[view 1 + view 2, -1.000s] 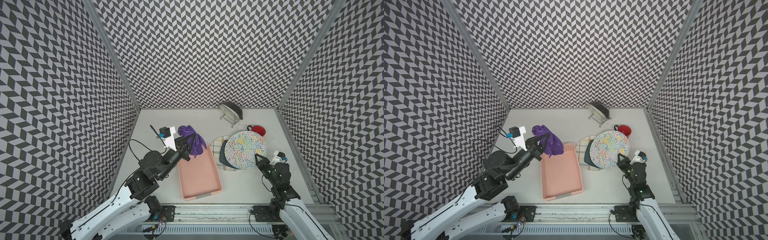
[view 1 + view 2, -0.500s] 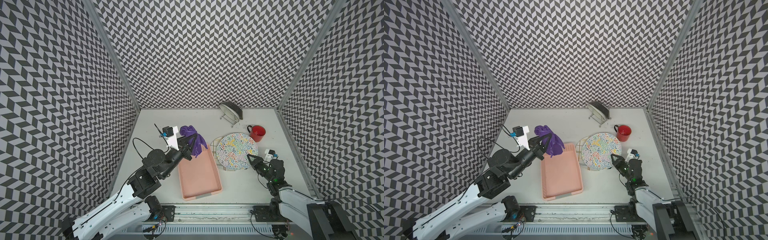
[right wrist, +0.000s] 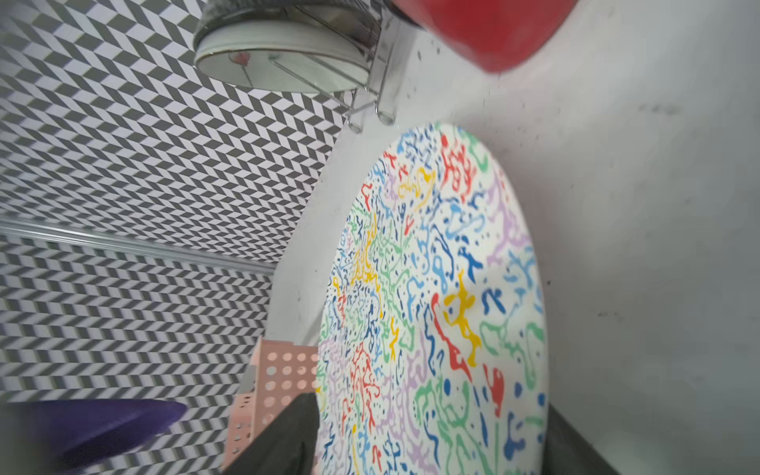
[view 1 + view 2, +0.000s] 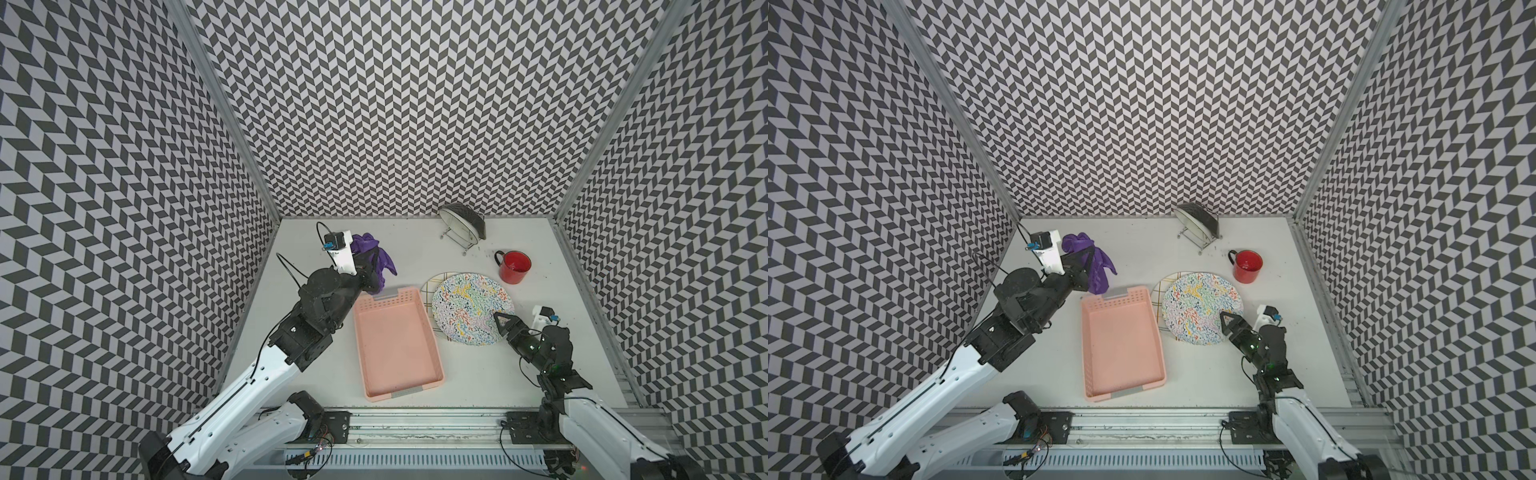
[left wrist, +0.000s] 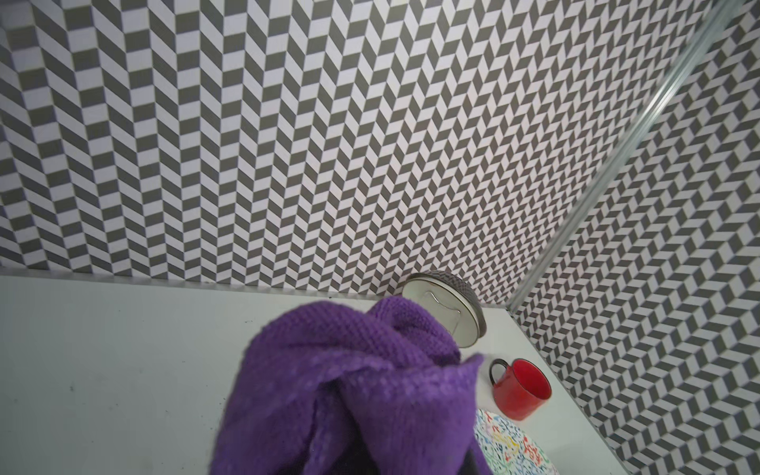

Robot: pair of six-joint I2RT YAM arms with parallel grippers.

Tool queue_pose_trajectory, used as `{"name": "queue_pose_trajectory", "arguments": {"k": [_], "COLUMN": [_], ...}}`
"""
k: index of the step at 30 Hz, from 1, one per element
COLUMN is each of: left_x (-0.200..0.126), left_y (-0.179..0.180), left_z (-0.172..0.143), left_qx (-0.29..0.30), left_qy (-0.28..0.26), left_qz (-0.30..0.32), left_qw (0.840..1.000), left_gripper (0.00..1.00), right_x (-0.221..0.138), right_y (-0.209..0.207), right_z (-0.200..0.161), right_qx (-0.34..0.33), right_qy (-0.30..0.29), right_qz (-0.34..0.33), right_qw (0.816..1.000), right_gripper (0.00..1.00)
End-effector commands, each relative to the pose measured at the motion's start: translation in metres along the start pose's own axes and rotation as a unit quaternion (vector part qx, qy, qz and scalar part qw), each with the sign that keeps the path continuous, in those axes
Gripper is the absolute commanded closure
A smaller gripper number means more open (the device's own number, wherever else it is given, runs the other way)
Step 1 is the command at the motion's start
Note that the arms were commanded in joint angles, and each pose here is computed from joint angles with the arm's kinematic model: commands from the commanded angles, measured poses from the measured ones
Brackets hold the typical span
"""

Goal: Wipe the wet plate dry
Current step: Place the plate on the plate, then place the towel at the center of the board.

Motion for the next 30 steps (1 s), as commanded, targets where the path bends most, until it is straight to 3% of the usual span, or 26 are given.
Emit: {"name": "queue_pose_trajectory", "arguments": {"k": [1, 4, 7, 12, 17, 20, 24, 26, 30], "left_x": [0.017, 0.040, 0.074, 0.115, 0.120, 0.103, 0.058, 0.032, -0.011], "left_y": [0.006, 0.023, 0.047, 0.080, 0.096, 0.084, 0.070, 0.078, 0.111], "left_z": [0.012, 0.012, 0.005, -0.043, -0.072, -0.059, -0.025, -0.016, -0.027], "left_qx": [0.041, 0.071, 0.068, 0.064, 0.051, 0.029, 0.017, 0.028, 0.086], "left_qy": [-0.009, -0.009, 0.043, 0.141, 0.182, 0.157, 0.067, 0.008, -0.101], "left_qz": [0.057, 0.114, 0.137, 0.148, 0.158, 0.122, 0.092, 0.124, 0.182], "left_qw": [0.997, 0.991, 0.987, 0.977, 0.969, 0.980, 0.993, 0.992, 0.974], "left_gripper": [1.00, 1.00, 0.99, 0.42, 0.01, 0.00, 0.00, 0.00, 0.00], "right_x": [-0.012, -0.026, -0.038, -0.044, -0.042, -0.041, -0.037, -0.035, -0.023], "right_y": [-0.009, 0.003, 0.016, 0.026, 0.033, 0.040, 0.047, 0.049, 0.048], "right_z": [0.003, 0.015, 0.023, 0.028, 0.036, 0.046, 0.067, 0.081, 0.110], "right_qx": [-0.019, -0.035, -0.054, -0.083, -0.118, -0.138, -0.170, -0.193, -0.247], "right_qy": [-0.041, -0.085, -0.114, -0.117, -0.107, -0.127, -0.174, -0.212, -0.278], "right_qz": [-0.056, -0.041, -0.010, -0.001, -0.013, -0.021, -0.054, -0.087, -0.159], "right_qw": [0.997, 0.995, 0.992, 0.990, 0.987, 0.982, 0.968, 0.954, 0.914], "right_gripper": [0.12, 0.07, 0.07, 0.03, 0.01, 0.00, 0.01, 0.01, 0.01]}}
Point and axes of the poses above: each gripper's point midway between its finger pads, its own x axis out along the fingers, its own y axis along the line the jaws close on, z = x × y, the point moved 9 cm from there along -x, back along the fingers, and after that the axes turned 8 degrees about -x, right-handed, at the moved point
